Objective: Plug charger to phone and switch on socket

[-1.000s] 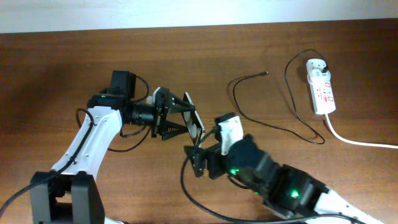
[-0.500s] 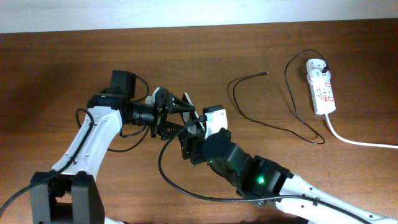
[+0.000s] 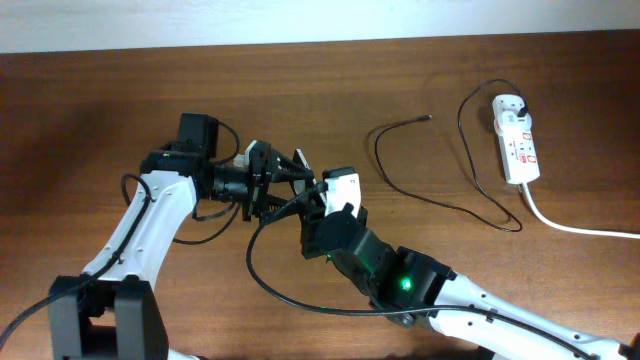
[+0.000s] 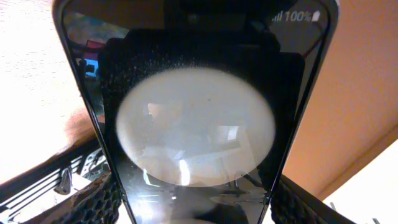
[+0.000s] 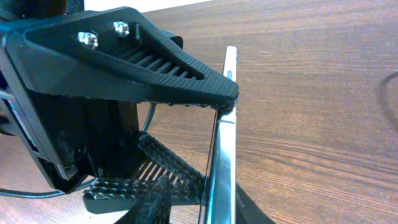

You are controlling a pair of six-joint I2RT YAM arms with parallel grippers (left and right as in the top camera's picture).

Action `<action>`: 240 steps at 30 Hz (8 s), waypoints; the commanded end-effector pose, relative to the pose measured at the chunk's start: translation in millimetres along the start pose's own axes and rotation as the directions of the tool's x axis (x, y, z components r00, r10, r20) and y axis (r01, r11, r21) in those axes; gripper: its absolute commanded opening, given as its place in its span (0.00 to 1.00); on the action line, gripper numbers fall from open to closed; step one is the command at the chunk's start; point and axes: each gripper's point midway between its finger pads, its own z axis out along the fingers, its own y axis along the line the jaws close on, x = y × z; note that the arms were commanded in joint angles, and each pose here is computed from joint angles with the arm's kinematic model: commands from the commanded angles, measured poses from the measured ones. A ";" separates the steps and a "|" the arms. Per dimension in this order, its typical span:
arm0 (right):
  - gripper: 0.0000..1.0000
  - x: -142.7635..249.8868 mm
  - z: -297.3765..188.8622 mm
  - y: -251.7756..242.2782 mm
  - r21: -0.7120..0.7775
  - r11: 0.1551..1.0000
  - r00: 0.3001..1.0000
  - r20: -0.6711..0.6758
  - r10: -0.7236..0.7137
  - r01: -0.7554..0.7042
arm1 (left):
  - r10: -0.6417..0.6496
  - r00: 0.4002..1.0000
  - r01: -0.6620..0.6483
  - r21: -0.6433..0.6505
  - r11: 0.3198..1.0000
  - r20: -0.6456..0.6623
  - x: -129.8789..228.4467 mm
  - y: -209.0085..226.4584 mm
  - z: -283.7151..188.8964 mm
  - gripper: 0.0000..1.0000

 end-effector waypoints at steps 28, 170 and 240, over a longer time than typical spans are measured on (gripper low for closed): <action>0.04 -24.6 -144.5 -132.3 0.171 0.959 0.974 0.016 0.227 -0.226 | 0.522 0.554 -0.056 -0.597 0.800 0.648 62.1 22.7 -173.6 0.99; 0.26 70.7 146.2 -286.3 0.633 0.744 0.676 -0.646 0.355 0.214 | 0.554 0.745 -0.571 -0.075 0.818 0.372 -40.3 65.8 -37.3 0.00; 0.04 36.7 -126.2 -91.9 -0.059 0.995 0.844 -0.534 0.038 -0.082 | 0.526 0.788 -0.558 0.010 0.830 0.321 -25.5 61.4 -33.4 0.00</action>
